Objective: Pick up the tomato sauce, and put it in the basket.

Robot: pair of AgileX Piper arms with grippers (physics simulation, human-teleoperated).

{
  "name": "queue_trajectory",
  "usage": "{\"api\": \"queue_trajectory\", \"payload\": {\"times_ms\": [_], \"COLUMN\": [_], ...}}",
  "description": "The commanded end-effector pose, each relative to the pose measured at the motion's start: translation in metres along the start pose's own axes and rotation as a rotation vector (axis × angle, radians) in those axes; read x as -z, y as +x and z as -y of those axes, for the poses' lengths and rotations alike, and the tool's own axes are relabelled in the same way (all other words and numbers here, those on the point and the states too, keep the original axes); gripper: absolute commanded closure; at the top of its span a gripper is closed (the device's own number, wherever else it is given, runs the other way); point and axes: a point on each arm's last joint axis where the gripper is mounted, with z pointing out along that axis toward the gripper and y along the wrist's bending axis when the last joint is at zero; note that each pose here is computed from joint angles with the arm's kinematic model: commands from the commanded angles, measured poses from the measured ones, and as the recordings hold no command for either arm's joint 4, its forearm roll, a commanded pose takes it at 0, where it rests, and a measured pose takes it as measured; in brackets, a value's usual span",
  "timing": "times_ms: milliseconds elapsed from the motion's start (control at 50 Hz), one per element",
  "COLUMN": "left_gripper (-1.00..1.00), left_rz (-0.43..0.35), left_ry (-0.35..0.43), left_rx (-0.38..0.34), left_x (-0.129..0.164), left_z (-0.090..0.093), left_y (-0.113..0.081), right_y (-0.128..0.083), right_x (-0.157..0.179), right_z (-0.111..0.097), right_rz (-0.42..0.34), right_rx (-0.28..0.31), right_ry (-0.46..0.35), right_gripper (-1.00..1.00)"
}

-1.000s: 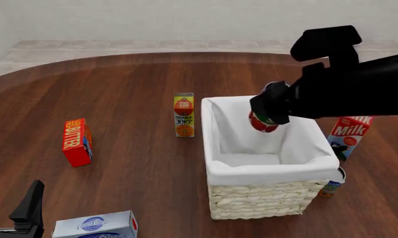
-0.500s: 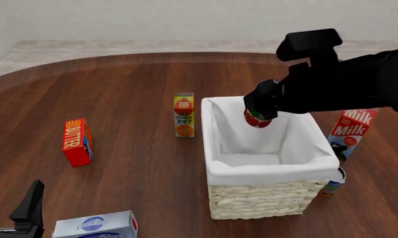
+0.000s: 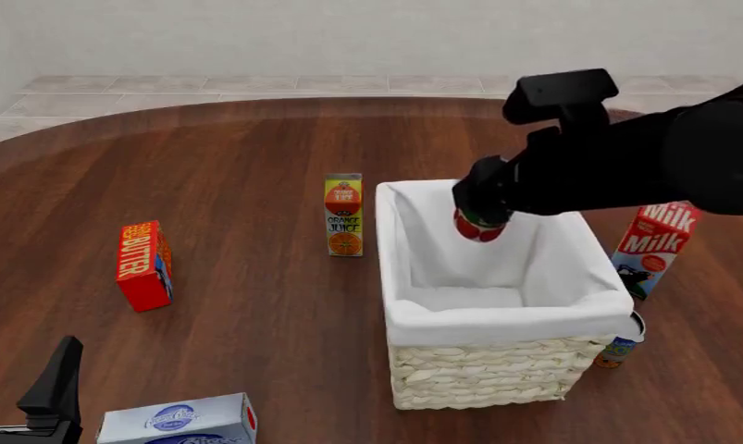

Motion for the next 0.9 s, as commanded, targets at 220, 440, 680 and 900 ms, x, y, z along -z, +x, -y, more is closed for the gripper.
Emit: {"api": "queue_trajectory", "payload": {"times_ms": [220,440,680,900], "left_gripper": [-1.00,-1.00,-1.00,-1.00], "left_rz": [0.001,0.000,0.001,0.001], "left_ry": [0.001,0.001,0.001,0.001], "left_rx": [0.001,0.001,0.001,0.001], "left_x": [0.000,0.000,0.000,0.000], "left_z": [0.000,0.000,0.000,0.000], "left_y": [0.000,0.000,0.000,0.000], "right_y": [0.007,0.017,0.023,0.024], "right_x": [-0.021,-0.034,-0.045,-0.055], "right_z": [0.005,0.012,0.015,0.017], "right_rz": [-0.034,-0.066,-0.091,-0.111], "right_rx": [-0.028,-0.038,-0.045,-0.049], "right_ry": [0.015,0.033,0.043,0.049], "right_gripper": [1.00,1.00,1.00,1.00]}}
